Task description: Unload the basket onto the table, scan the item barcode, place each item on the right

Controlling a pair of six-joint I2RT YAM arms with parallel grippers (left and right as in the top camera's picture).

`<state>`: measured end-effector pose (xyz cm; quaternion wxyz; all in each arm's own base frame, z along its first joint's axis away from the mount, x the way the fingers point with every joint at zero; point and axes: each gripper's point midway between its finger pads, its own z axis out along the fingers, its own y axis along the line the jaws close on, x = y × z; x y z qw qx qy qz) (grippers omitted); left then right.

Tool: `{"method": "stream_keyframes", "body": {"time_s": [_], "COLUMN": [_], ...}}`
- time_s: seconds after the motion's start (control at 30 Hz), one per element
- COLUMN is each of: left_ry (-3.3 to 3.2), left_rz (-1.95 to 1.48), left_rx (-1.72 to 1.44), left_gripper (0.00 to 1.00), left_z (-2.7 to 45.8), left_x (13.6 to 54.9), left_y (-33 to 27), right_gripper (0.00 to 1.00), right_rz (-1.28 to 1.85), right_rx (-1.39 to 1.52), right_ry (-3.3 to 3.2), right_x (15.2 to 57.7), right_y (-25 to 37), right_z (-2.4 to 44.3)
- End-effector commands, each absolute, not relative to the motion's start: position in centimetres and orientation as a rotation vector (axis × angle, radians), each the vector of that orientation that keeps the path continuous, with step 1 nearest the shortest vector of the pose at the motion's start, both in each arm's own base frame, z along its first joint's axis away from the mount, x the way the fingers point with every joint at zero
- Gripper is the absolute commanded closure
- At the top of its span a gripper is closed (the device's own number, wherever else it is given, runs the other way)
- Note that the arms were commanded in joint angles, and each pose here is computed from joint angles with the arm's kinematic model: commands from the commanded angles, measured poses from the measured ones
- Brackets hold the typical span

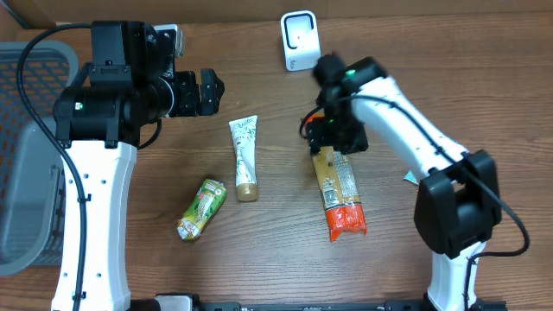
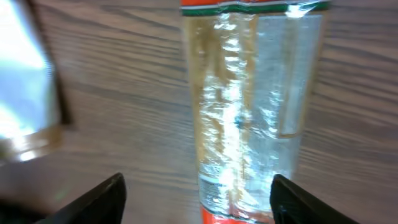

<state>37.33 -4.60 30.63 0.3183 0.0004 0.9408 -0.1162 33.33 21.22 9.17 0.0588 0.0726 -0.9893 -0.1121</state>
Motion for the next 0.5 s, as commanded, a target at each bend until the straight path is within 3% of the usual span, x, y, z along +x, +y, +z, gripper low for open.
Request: {"method": "stream_keyframes", "body": {"time_s": [0.0, 0.17, 0.47], "left_ry": [2.464, 2.464, 2.464], "left_rz": [-0.295, -0.295, -0.295], "left_rx": [0.027, 0.027, 0.027], "left_gripper": [0.0, 0.0, 0.0], "left_z": [31.0, 31.0, 31.0], "left_x": [37.5, 37.5, 37.5], "left_y": [-4.7, -4.6, -4.6], "right_gripper": [0.26, 0.3, 0.3], "right_rz": [-0.644, -0.613, -0.681], "right_rx": [0.377, 0.421, 0.596], "right_ry": [-2.864, -2.87, -3.036], "right_x": [30.6, 29.8, 33.7], "right_y": [24.3, 24.8, 27.1], "right_z": [10.0, 7.2, 6.5]}}
